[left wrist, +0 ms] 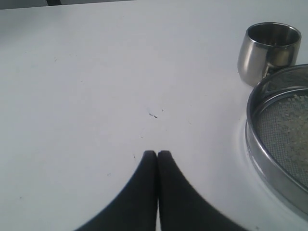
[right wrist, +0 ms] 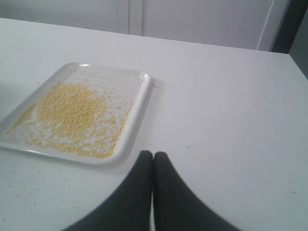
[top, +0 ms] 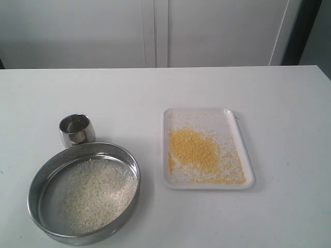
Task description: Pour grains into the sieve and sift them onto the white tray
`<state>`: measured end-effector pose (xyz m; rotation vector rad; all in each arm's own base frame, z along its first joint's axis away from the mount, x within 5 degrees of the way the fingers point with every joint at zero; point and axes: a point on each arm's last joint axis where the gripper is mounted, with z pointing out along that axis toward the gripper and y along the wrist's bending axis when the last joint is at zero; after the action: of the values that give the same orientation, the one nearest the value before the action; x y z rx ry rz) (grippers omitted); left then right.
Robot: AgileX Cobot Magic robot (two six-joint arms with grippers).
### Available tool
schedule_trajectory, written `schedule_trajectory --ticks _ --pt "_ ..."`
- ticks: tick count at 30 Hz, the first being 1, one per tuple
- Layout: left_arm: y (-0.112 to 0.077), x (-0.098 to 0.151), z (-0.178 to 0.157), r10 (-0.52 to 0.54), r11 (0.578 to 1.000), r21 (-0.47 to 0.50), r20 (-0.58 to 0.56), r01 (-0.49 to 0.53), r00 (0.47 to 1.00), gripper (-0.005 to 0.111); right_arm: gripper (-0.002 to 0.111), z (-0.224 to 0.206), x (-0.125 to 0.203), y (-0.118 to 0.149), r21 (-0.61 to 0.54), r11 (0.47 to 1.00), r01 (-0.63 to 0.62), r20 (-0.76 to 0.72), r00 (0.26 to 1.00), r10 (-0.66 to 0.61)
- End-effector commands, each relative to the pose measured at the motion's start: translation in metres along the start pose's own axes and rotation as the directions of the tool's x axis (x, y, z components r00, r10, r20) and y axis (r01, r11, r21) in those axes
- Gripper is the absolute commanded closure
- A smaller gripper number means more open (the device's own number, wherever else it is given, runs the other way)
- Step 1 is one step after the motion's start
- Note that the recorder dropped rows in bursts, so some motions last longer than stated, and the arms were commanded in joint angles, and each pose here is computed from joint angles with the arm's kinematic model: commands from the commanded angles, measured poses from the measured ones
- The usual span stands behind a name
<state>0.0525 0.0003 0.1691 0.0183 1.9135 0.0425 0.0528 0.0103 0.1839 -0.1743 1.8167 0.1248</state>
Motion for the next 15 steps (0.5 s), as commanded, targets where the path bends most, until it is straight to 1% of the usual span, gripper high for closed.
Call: schedule_trajectory --ticks 1,15 --pt "-0.0003 0.0015 0.0001 -0.009 1.0 0.001 -0.004 0.009 1.0 0.107 0.108 0.0002 0.0011 -0.0005 0.008 1.0 0.013 0.004 1.0 -0.013" --pt "-0.0004 0.0023 0.0001 -0.009 1.0 0.002 -0.013 0.009 1.0 0.107 0.108 0.0002 0.0011 -0.0005 0.008 1.0 0.013 0.004 1.0 -0.013"
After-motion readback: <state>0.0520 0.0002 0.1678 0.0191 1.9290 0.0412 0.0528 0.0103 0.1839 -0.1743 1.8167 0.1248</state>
